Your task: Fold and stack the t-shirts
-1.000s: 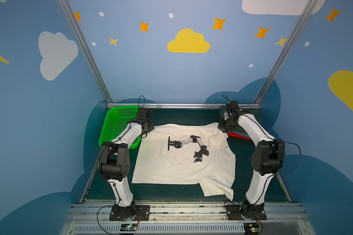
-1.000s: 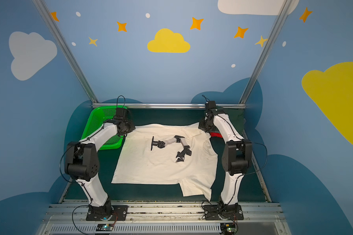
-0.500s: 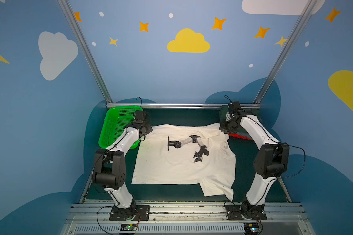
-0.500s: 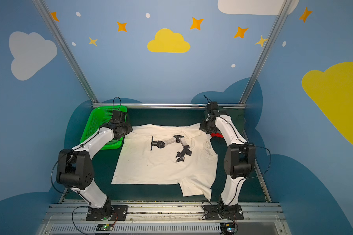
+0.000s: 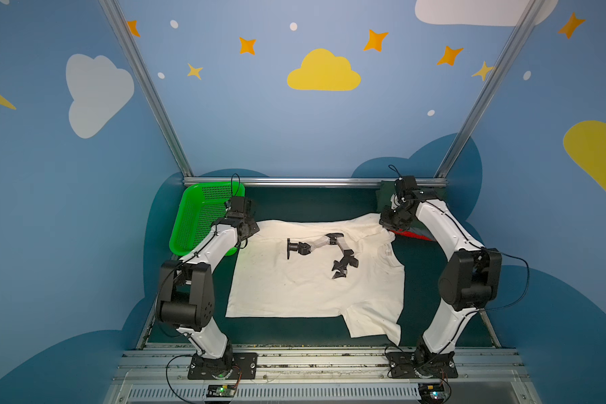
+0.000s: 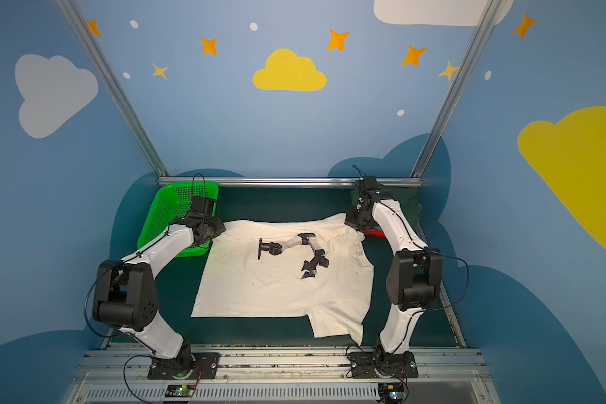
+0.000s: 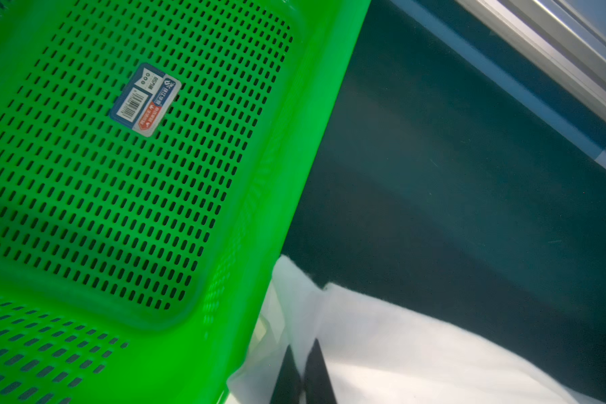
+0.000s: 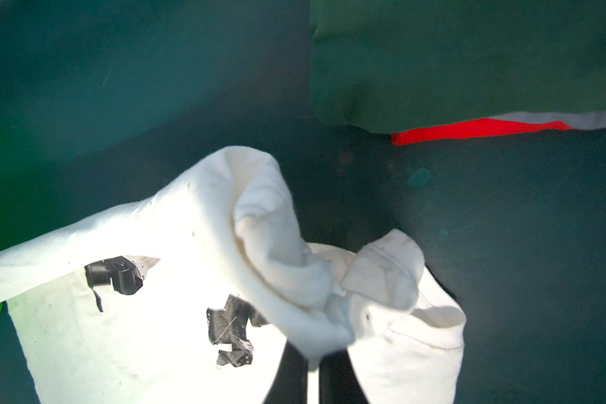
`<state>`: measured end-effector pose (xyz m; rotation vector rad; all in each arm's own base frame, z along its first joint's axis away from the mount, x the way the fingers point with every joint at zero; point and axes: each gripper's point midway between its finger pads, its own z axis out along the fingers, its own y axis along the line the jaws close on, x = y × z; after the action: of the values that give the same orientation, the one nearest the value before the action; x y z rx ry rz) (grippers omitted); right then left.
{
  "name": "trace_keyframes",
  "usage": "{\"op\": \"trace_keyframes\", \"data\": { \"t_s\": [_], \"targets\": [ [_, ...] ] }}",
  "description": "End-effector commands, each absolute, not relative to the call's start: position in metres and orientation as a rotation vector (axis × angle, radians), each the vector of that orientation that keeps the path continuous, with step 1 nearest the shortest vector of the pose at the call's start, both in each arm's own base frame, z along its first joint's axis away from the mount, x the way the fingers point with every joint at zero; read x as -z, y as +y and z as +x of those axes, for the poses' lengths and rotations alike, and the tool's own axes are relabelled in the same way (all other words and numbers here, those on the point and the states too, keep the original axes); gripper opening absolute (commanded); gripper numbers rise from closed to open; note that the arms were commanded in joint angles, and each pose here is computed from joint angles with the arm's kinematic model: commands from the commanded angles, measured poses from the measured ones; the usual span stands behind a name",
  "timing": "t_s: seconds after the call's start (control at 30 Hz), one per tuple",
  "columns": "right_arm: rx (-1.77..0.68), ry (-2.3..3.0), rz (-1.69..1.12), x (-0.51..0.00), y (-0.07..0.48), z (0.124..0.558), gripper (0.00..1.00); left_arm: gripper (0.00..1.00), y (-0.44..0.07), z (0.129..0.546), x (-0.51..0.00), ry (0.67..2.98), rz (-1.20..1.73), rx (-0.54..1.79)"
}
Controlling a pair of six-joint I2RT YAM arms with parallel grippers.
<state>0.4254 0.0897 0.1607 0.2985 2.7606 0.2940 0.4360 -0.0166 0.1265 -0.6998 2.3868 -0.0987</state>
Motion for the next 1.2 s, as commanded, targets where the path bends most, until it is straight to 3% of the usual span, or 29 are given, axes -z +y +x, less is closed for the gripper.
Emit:
{"op": "trace_keyframes", "data": {
  "t_s": [0.0, 1.17],
  "targets": [
    [-0.297, 2.743, 0.303, -0.170, 0.084, 0.420, 0.00, 0.03, -0.007, 0.434, -0.133, 2.349, -0.730, 0.068],
    [-0.399, 2.826, 0.414, -0.140, 0.072, 0.380, 0.00, 0.03, 0.001, 0.422, -0.086, 2.398, -0.797, 0.040]
  ]
}}
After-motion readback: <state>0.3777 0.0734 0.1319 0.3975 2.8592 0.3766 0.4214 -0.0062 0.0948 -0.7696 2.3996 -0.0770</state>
